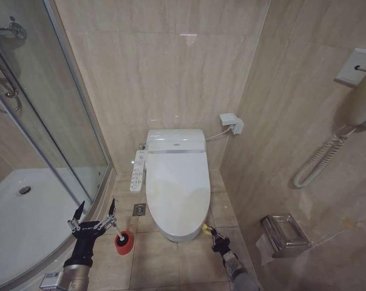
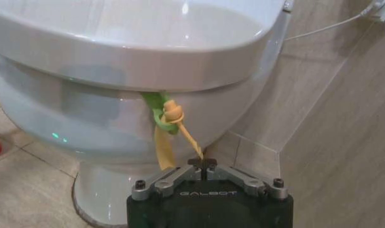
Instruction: Open the toilet lid, clean the toilet bowl with a toilet brush, close the toilet lid, and flush.
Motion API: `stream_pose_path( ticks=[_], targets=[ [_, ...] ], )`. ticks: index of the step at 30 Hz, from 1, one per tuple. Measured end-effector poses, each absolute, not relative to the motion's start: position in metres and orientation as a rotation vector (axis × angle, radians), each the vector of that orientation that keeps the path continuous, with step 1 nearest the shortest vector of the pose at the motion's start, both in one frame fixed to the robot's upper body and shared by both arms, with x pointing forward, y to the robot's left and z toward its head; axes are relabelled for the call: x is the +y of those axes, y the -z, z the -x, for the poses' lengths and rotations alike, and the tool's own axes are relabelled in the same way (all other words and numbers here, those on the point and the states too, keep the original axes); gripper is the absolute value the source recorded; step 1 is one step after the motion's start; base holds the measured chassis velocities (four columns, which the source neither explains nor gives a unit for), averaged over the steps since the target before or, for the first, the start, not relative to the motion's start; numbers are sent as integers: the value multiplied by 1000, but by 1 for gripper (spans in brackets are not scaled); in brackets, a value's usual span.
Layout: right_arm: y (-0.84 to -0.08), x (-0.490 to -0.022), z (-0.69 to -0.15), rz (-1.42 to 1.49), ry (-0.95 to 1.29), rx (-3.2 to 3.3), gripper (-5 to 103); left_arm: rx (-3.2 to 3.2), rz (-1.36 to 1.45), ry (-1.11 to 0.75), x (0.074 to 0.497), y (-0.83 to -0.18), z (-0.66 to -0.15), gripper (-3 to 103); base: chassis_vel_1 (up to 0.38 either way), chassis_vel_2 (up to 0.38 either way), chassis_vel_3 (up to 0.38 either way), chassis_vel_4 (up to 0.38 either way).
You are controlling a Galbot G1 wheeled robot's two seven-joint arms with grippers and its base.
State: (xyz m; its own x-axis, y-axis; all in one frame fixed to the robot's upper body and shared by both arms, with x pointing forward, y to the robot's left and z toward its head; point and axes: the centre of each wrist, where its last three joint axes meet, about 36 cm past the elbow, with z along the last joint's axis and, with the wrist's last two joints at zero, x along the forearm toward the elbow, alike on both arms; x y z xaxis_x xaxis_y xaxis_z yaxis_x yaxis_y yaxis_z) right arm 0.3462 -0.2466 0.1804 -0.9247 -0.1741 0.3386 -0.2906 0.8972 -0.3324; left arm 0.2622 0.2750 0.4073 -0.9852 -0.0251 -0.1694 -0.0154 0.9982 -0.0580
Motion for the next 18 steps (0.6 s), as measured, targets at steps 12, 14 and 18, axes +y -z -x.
stream_pose_path(
  ticks=[12,14,18],
  targets=[
    [-212,-252,-357,-196,-415,-2895,1,2969,30,84,275,-407,-262,100,0,0,0,0],
    [-220,-256,-359,-167,-395,-2921,1,2969,30,84,275,-407,-262,100,0,0,0,0],
    [-244,-266,-365,-109,-360,-2983,1,2969,30,84,275,-407,-262,100,0,0,0,0]
  ],
)
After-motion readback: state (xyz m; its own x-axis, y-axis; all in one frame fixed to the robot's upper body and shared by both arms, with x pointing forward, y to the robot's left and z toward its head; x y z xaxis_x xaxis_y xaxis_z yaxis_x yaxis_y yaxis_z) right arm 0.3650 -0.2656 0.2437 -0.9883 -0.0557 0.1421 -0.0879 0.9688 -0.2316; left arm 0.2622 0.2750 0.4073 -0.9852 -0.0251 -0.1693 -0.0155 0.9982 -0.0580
